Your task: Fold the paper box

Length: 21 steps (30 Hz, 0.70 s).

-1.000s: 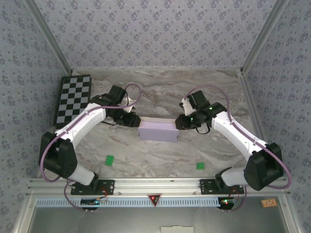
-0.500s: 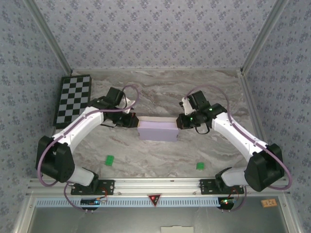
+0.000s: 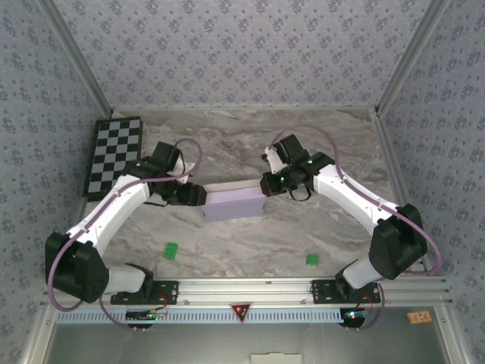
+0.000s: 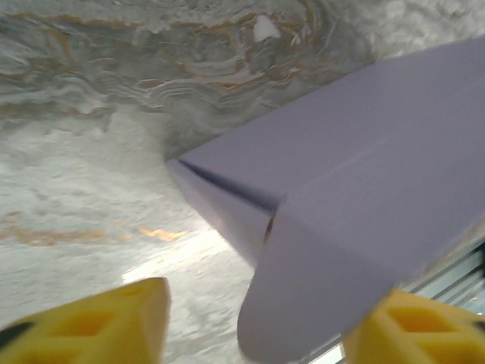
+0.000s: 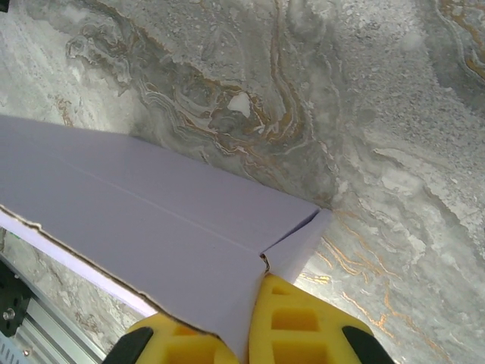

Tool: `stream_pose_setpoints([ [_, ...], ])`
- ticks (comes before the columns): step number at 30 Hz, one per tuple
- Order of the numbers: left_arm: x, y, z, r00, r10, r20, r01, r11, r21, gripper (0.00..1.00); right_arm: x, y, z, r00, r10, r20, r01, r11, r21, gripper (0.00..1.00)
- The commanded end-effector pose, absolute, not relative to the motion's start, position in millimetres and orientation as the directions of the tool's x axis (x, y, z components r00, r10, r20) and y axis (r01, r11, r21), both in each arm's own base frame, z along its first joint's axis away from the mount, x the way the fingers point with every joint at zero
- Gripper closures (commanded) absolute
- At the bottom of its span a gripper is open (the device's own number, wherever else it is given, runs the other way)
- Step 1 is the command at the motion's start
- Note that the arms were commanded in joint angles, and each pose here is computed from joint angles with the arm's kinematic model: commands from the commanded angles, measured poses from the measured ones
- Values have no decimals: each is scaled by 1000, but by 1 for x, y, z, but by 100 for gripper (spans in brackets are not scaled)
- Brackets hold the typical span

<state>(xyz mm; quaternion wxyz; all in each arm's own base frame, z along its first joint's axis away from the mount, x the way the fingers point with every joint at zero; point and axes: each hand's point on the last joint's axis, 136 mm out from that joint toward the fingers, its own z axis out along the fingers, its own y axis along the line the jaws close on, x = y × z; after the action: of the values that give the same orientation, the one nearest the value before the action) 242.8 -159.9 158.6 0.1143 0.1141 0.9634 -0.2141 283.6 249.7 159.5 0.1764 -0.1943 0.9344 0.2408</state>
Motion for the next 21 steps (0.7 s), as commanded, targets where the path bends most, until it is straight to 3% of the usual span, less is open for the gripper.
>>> stream_pose_setpoints([
  [1, 248, -153, 192, -917, 231, -325, 339, 880, -333, 28, 274, 249, 146, -872, -324, -366, -456, 809, 370, 96],
  [6, 265, -177, 226, -810, 378, -449, 534, 791, -299, 18, 274, 250, 146, -871, -328, -367, -461, 804, 376, 95],
  [10, 264, -209, 231, -686, 521, -507, 702, 656, -275, 17, 274, 250, 147, -867, -336, -367, -468, 802, 372, 95],
  [15, 253, -241, 207, -526, 689, -499, 845, 489, -216, 18, 274, 249, 147, -867, -340, -364, -469, 803, 368, 94],
  [21, 261, -252, 182, -449, 766, -461, 889, 434, -144, 17, 275, 248, 148, -866, -339, -368, -469, 805, 364, 93],
])
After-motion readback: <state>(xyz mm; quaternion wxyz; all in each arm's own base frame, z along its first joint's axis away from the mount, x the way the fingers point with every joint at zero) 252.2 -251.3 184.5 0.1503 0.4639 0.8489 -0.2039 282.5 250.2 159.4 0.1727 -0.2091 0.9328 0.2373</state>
